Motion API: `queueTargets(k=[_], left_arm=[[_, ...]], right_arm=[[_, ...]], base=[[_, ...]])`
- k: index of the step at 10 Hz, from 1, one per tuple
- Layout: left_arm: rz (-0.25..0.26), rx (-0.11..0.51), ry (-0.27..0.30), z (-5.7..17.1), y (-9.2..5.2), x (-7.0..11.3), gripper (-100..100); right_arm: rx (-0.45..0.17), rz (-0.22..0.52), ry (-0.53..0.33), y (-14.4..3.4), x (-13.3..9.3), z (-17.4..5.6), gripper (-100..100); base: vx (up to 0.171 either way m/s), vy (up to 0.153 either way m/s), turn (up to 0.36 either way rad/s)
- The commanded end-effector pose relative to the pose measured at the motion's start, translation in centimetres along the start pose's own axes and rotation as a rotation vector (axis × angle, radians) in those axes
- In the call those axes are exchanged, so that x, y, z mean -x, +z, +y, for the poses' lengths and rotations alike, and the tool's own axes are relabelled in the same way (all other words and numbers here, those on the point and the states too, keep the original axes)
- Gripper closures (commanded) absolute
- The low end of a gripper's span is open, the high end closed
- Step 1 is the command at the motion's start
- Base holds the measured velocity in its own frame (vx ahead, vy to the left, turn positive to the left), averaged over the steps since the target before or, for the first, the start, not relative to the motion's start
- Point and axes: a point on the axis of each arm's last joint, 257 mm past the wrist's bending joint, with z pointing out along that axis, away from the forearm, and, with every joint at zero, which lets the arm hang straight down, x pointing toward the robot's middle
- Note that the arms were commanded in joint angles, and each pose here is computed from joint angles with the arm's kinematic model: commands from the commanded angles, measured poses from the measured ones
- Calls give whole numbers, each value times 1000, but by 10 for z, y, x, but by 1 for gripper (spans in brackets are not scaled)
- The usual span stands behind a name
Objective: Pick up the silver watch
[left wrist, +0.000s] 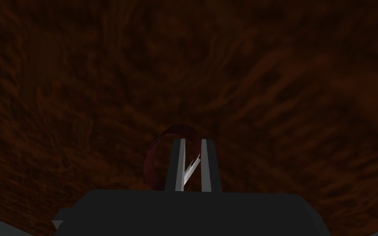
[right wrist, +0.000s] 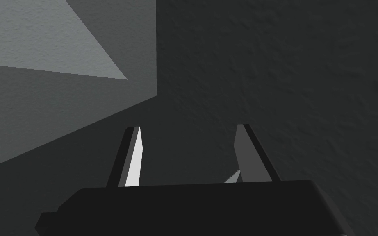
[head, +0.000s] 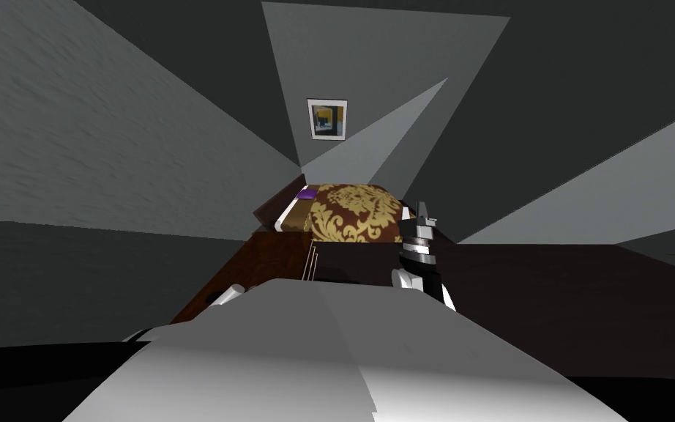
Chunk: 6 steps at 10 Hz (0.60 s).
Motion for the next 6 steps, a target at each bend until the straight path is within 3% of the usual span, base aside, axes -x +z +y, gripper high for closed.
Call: queueTargets(k=[1,2,3,6], left_arm=[[0,0,0,0,0,0,100],[0,0,0,0,0,0,0],[0,0,0,-2,-6,12,100],[0,-1,1,-7,-13,24,100]], right_arm=[[0,0,0,0,0,0,0],[0,0,0,0,0,0,0],[0,0,0,0,0,0,0],[0,0,0,0,0,0,0]], base=[[0,0,0],[0,0,0],[-2,-24,-24],[13,-43,0]])
